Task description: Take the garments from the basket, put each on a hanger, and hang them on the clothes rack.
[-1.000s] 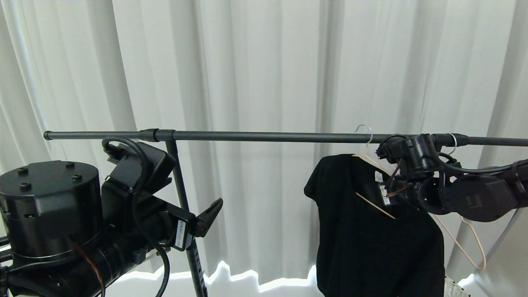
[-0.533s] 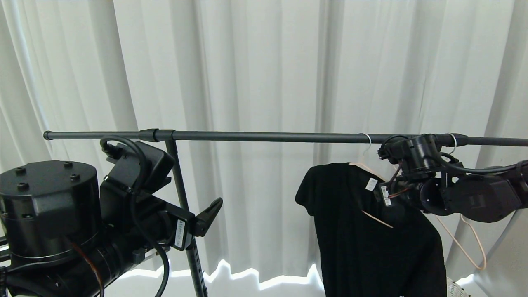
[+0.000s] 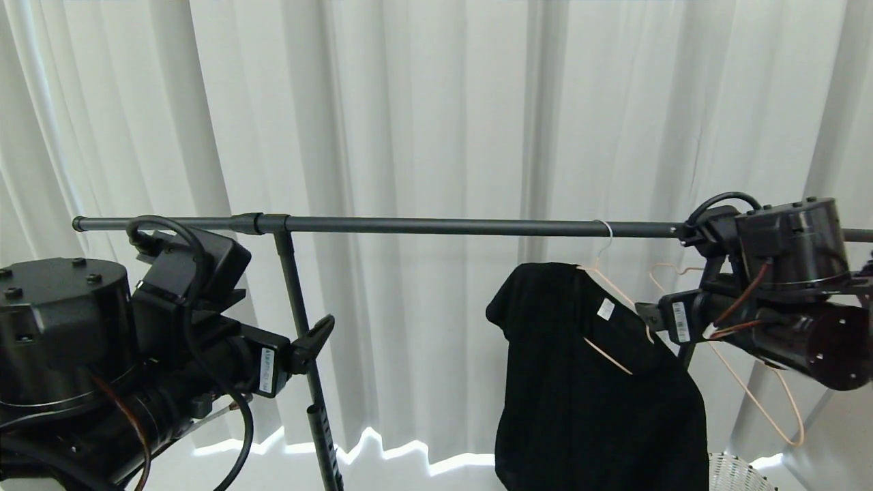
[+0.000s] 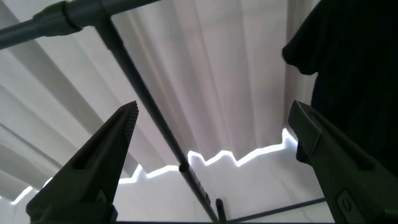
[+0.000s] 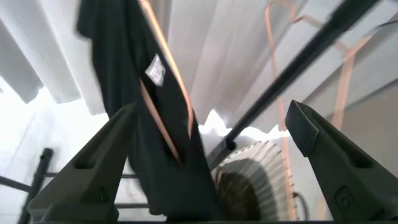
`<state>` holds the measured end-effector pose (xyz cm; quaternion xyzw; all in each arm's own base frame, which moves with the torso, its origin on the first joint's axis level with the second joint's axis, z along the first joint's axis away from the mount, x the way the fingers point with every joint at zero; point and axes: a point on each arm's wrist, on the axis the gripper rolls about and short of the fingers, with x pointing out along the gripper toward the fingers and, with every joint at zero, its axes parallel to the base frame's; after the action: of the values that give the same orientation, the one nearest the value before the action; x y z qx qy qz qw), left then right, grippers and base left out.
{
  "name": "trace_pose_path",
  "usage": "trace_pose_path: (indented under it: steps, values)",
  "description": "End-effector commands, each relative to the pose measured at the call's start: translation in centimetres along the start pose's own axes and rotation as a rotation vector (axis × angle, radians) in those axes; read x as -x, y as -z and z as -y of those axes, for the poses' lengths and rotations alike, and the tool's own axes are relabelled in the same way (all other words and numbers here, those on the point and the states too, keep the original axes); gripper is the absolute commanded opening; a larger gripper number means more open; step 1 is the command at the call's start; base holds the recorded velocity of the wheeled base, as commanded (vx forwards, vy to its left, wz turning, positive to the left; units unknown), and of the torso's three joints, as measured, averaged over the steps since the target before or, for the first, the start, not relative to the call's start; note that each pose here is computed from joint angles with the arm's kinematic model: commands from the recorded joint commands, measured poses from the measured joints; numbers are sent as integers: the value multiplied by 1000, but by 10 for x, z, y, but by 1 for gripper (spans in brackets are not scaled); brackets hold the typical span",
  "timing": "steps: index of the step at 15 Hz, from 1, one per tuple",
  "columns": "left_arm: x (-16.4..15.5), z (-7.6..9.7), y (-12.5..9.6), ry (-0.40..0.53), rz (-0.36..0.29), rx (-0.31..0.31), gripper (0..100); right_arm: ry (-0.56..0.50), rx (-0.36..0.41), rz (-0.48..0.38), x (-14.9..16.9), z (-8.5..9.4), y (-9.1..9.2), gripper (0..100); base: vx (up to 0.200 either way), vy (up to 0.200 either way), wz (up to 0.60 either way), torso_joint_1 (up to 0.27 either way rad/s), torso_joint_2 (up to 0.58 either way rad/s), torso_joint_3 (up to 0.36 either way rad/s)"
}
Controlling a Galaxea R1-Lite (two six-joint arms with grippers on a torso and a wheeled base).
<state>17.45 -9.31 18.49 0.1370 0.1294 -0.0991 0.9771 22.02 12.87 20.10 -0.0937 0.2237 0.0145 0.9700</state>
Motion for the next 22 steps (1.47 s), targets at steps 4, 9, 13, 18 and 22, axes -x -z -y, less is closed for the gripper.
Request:
trace_pose_path:
  steps: [4, 9, 13, 18, 22]
  values:
    - [8, -11, -1, -44, 24, 20, 100, 49, 221, -10, 66, 51, 29, 100, -200, 0, 0, 7, 6, 0]
    - [12, -32, 0, -149, 26, 57, 100, 176, 294, 1, 95, 87, 58, 100, -200, 0, 0, -3, -1, 1]
    - [21, -50, 15, -246, -10, 69, 100, 277, 324, -15, 113, 103, 84, 100, -200, 0, 0, 4, 1, 6]
    - [27, -75, 40, -407, -110, 68, 100, 377, 289, 3, 130, 114, 98, 100, -120, 0, 0, 1, 3, 2]
    - [37, -71, 55, -411, -139, 66, 100, 373, 292, 4, 131, 113, 104, 100, 0, 0, 0, 0, 0, 0]
